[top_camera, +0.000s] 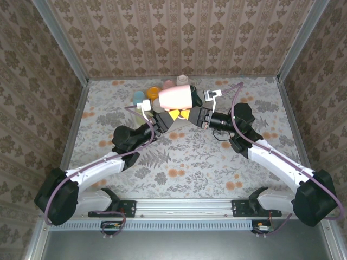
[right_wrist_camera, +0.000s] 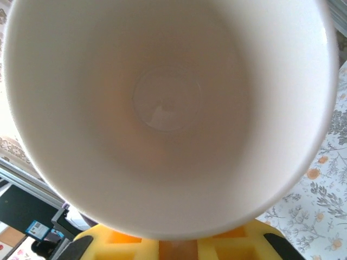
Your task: Turn the mug right side up
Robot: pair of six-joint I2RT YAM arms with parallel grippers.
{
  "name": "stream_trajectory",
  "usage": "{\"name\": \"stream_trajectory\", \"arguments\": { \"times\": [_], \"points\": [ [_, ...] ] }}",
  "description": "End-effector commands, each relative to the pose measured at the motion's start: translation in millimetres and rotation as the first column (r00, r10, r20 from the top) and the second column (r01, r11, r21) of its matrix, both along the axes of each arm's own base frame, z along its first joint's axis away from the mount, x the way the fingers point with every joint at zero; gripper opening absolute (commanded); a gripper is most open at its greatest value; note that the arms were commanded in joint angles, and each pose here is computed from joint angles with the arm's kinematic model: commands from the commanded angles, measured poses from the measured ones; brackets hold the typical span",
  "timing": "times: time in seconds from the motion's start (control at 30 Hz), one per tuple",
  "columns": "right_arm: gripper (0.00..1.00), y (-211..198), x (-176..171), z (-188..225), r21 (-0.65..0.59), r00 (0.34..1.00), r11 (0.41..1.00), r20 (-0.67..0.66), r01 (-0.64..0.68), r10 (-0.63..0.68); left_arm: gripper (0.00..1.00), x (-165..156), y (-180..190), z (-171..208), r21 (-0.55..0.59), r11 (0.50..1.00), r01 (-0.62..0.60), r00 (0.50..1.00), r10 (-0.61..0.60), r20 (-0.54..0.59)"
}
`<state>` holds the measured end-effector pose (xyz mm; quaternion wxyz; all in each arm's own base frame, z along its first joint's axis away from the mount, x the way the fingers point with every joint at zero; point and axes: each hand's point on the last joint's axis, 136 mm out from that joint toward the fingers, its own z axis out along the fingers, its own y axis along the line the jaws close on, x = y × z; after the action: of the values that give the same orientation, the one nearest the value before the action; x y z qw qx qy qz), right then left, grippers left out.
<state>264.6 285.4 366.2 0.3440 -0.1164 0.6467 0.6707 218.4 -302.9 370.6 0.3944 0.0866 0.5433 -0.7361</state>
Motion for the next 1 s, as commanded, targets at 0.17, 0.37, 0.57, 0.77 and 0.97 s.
{"name": "stream_trajectory", "arguments": {
  "times": [0.17,0.37,0.57,0.77,0.97],
  "points": [
    [0.00,-6,-16,17,0.003,0.997,1.000,0.069,0.015,-0.015,0.51,-15,3,7,0.050,0.999,-0.008,0.995,0.002,0.104],
    [0.00,-26,-13,4,-0.113,0.982,0.979,0.100,0.168,-0.157,0.77,-3,14,-14,0.107,0.990,-0.095,0.994,0.089,0.062],
    [0.00,-67,-4,-44,-0.441,0.926,0.814,0.163,0.377,-0.341,0.87,19,38,-72,0.483,0.845,-0.229,0.967,0.255,0.012],
    [0.00,-87,-6,-96,-0.728,0.893,0.528,0.284,0.438,-0.350,1.00,46,112,-93,0.737,0.492,-0.464,0.842,0.505,0.193],
    [0.00,-98,9,-134,-0.876,0.861,0.206,0.340,0.436,-0.379,1.00,76,137,-108,0.871,0.315,-0.377,0.811,0.566,0.146]
  ]
}}
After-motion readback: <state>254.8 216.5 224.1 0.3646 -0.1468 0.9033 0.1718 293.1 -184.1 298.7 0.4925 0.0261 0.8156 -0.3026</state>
